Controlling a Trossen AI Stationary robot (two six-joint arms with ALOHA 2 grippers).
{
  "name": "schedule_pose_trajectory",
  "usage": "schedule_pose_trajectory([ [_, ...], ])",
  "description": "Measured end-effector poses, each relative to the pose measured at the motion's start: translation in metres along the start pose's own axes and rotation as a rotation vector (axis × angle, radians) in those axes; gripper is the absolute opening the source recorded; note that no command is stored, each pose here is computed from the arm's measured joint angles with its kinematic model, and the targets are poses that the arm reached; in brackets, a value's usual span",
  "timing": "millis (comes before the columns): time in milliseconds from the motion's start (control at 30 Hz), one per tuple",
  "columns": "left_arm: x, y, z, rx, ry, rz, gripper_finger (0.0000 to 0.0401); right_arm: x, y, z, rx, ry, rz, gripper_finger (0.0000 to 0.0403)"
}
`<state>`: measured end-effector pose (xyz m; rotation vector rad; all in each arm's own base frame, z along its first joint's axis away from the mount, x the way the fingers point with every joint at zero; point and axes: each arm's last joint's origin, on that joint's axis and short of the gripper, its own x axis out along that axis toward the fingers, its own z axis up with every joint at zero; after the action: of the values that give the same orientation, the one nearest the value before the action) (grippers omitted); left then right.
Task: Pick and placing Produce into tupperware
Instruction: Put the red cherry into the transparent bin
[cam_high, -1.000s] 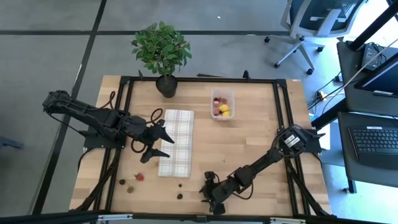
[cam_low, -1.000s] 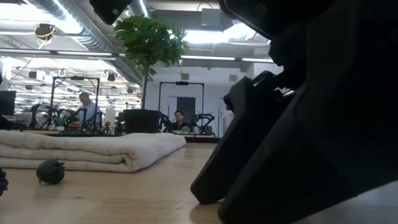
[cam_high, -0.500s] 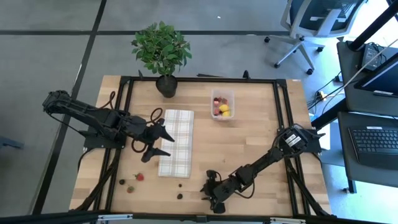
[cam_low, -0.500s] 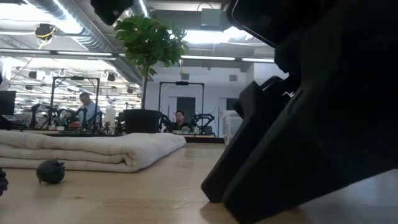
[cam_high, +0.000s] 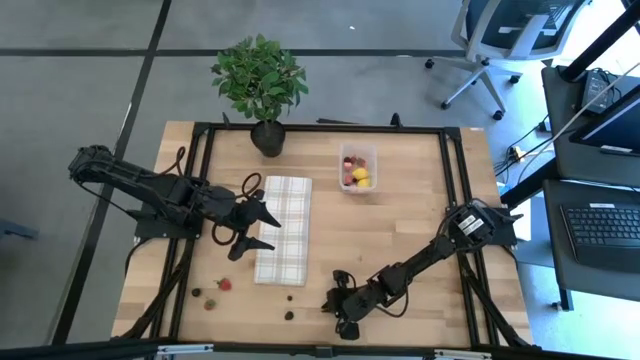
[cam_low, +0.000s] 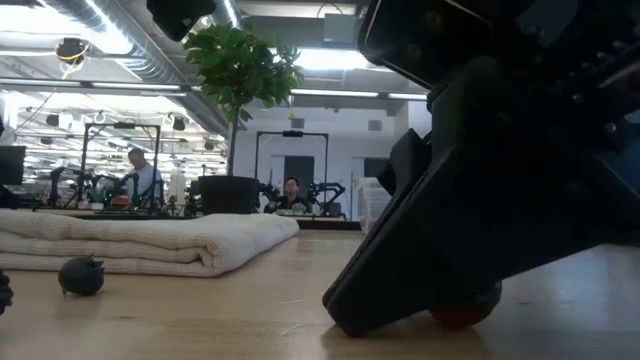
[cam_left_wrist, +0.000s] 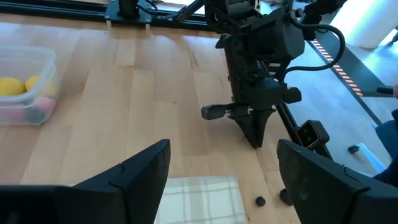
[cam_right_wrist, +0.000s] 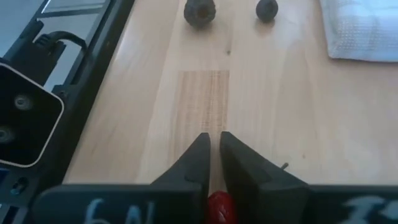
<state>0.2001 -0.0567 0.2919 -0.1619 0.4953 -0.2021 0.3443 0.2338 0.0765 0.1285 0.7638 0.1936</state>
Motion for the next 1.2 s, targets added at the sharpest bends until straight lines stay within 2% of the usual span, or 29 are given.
schedule_pose_trajectory([
  [400, 0.0, 0.0, 0.0, 0.0, 0.0, 0.0, 0.0284, -0.003, 0.0, 0.005, 0.04, -0.018, 0.014, 0.003],
  [833, 0.0, 0.0, 0.0, 0.0, 0.001, 0.001, 0.0284, -0.037, -0.021, 0.047, 0.034, -0.052, -0.029, 0.0018],
  [1000, 0.0, 0.0, 0.0, 0.0, 0.001, 0.001, 0.0284, -0.072, -0.04, 0.075, 0.061, -0.052, -0.079, 0.0014],
  [1200, 0.0, 0.0, 0.0, 0.0, 0.001, 0.001, 0.0284, -0.141, -0.081, 0.115, 0.18, -0.108, -0.183, 0.0013],
])
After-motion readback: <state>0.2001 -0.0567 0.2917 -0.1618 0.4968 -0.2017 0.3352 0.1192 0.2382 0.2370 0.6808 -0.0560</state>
